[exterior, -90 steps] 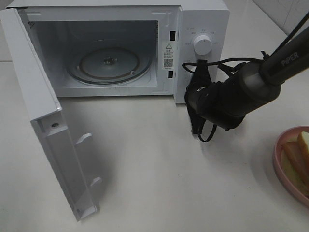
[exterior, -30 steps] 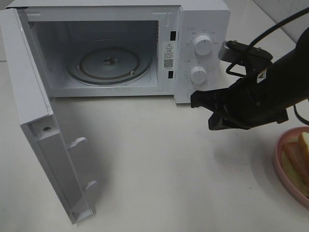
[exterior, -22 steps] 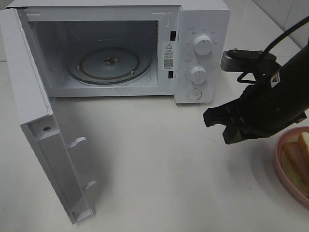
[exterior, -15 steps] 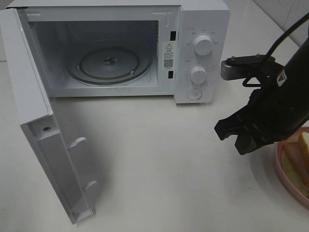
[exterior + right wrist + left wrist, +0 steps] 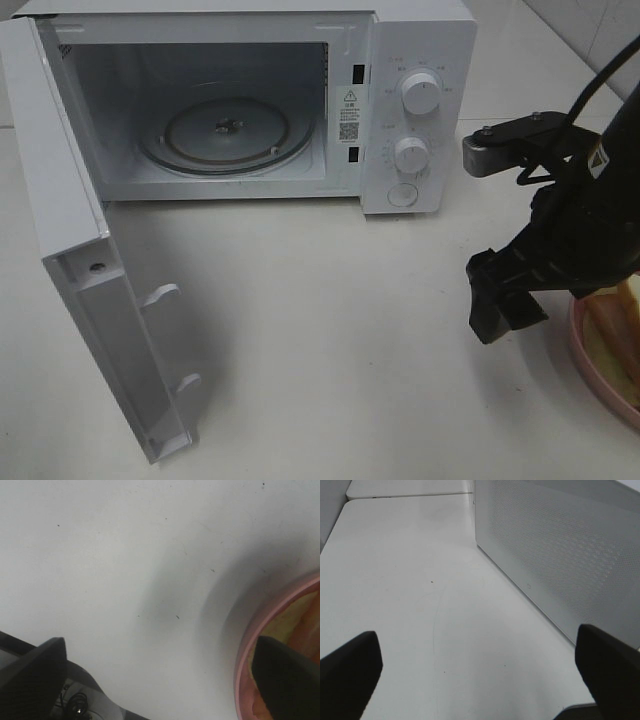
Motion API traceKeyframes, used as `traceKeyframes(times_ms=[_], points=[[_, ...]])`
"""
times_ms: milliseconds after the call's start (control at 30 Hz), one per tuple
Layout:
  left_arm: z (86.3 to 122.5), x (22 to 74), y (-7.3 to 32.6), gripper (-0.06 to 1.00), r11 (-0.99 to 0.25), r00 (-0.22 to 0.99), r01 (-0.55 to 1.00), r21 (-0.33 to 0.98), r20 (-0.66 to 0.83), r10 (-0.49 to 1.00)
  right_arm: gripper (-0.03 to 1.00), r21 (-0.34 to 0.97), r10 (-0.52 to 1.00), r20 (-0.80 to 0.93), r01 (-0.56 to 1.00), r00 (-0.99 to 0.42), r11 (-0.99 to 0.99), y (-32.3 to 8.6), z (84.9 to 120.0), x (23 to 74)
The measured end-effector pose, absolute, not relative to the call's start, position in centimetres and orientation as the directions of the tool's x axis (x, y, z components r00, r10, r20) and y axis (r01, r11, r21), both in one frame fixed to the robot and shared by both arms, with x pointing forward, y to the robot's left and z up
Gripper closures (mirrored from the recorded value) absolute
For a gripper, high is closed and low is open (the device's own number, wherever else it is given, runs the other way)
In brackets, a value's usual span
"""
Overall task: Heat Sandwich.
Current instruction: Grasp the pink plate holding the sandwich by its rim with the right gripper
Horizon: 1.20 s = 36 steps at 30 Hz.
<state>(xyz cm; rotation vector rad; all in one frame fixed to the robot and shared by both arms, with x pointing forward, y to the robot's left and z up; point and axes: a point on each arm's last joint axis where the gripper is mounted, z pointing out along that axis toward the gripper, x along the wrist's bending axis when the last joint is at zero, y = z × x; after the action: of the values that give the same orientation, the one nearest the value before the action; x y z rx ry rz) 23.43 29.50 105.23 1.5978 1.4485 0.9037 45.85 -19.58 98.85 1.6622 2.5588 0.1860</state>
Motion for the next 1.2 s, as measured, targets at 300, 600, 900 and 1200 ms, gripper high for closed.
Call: traceKeyframes(times_ms=[300,600,900,1200], points=[[105.2,23.4,29.5,-0.03,-0.044,0.097,0.439,0.897,0.002,0.995,-0.02,0.098,0.944,-0.007,0.939,-0.331,0.33,-21.5,98.8,46.2],[105.2,23.4,29.5,-0.03,-0.044,0.097,0.439,0.897,0.002,0.995,-0.01,0.051,0.972,-0.008,0.971,-0.233,0.233,-22.9,98.3,46.7],[105.2,23.4,29.5,-0.03,-0.044,0.097,0.439,0.897,0.002,0.995,0.01,-0.022,0.981,-0.072,0.984,-0.178,0.177,-23.3,96.1,47.6],[105.2,23.4,29.5,-0.03,-0.044,0.097,0.439,0.897,0.002,0.995,0.03,-0.013,0.986,-0.06,0.988,-0.155,0.154,-23.0,95.0,48.3]])
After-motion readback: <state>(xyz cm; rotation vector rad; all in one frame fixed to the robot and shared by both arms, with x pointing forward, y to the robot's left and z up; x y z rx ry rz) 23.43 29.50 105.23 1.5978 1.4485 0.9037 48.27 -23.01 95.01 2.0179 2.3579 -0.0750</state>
